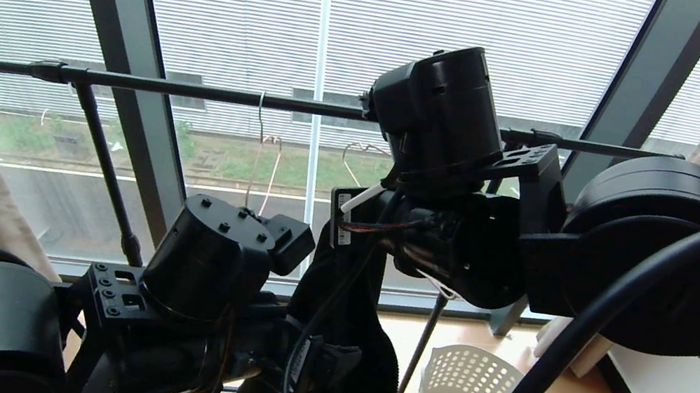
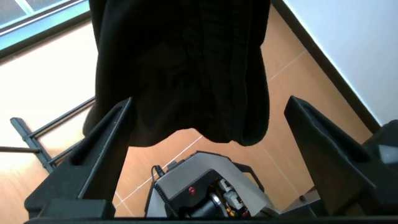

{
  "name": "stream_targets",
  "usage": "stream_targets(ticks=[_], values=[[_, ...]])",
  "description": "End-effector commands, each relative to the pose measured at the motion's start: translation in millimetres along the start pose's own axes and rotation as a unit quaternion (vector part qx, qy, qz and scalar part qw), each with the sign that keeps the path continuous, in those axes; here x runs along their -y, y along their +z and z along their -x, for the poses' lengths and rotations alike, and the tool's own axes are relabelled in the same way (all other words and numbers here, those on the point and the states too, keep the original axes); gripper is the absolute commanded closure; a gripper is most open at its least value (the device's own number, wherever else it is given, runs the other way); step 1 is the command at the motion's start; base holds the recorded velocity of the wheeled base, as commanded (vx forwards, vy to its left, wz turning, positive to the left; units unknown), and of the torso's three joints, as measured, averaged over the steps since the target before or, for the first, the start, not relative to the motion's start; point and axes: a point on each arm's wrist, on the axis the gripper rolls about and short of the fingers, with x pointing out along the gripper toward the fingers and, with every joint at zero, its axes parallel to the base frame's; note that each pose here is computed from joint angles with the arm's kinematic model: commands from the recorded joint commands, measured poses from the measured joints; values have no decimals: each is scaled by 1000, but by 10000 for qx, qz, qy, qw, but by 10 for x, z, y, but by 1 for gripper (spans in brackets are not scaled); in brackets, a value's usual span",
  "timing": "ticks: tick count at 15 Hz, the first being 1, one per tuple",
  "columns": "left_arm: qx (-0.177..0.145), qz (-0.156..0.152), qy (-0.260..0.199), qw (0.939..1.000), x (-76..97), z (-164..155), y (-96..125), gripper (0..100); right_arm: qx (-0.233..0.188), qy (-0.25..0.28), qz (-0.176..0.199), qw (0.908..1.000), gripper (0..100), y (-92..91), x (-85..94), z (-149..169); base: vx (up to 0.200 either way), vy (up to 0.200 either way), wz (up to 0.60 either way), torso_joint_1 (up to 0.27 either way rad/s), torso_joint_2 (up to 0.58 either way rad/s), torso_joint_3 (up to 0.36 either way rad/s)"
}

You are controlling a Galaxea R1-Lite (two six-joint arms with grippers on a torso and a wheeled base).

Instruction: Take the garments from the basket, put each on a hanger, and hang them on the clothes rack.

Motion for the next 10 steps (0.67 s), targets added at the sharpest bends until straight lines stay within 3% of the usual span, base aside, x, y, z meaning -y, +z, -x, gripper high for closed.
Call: stream_targets(ticks=[1, 5, 10], values=[[-169, 16, 211, 9996, -43, -135, -54, 0, 19, 7, -13, 10000, 100, 11, 4, 17, 0, 0, 0, 0, 0, 0], [-454, 137, 699, 9964, -231, -363, -144, 0, 138, 55, -103, 9998, 100, 89, 52, 133, 0, 0, 0, 0, 0, 0], [-782, 121, 807, 9936, -292, -378, -322, 0, 255, 48, -250, 9994, 100, 157, 102, 220, 0, 0, 0, 0, 0, 0]])
